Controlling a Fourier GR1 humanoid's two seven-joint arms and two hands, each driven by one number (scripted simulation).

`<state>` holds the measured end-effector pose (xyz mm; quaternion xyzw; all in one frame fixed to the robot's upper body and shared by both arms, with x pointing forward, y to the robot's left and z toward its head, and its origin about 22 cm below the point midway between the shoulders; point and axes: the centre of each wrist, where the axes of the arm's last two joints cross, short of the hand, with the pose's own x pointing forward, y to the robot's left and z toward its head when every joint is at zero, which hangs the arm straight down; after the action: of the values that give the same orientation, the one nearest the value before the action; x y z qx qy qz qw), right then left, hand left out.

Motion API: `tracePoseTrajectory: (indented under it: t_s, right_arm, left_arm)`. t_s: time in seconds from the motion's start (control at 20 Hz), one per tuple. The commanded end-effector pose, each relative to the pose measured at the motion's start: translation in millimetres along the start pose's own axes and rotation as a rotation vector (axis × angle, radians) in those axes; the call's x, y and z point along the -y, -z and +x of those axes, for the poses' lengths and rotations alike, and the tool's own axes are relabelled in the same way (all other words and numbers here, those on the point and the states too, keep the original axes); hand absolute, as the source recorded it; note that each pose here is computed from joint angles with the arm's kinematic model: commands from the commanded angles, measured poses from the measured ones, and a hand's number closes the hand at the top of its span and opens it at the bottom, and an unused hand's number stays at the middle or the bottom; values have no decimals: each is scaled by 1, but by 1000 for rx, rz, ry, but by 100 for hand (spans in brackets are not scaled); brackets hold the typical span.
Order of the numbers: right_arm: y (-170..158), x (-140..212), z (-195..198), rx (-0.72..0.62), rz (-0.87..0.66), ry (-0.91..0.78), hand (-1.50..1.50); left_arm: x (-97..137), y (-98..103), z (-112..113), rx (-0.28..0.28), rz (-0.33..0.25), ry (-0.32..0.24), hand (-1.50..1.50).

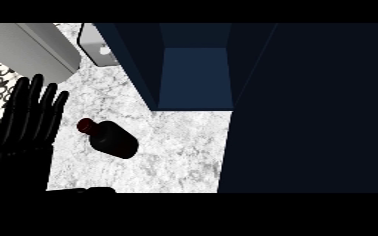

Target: Pick up the wine, place it into the cabinet and close the cabinet

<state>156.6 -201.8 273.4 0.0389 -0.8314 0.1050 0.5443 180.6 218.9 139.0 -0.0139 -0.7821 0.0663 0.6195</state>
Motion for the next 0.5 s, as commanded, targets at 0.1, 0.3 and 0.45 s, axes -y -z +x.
tracePoseTrajectory:
  t_s: [0.1,0.3,0.45]
  right_arm:
    - [-21,-4,13,31,64,36,-150]
    - [-27,-4,17,37,41,39,-150]
    - [-28,6,14,48,41,41,-150]
  left_arm:
    - [-21,0,-20,-36,18,36,-150]
    - [-42,-2,-46,-72,31,37,-150]
    - [-41,-13,-65,-90,42,40,-150]
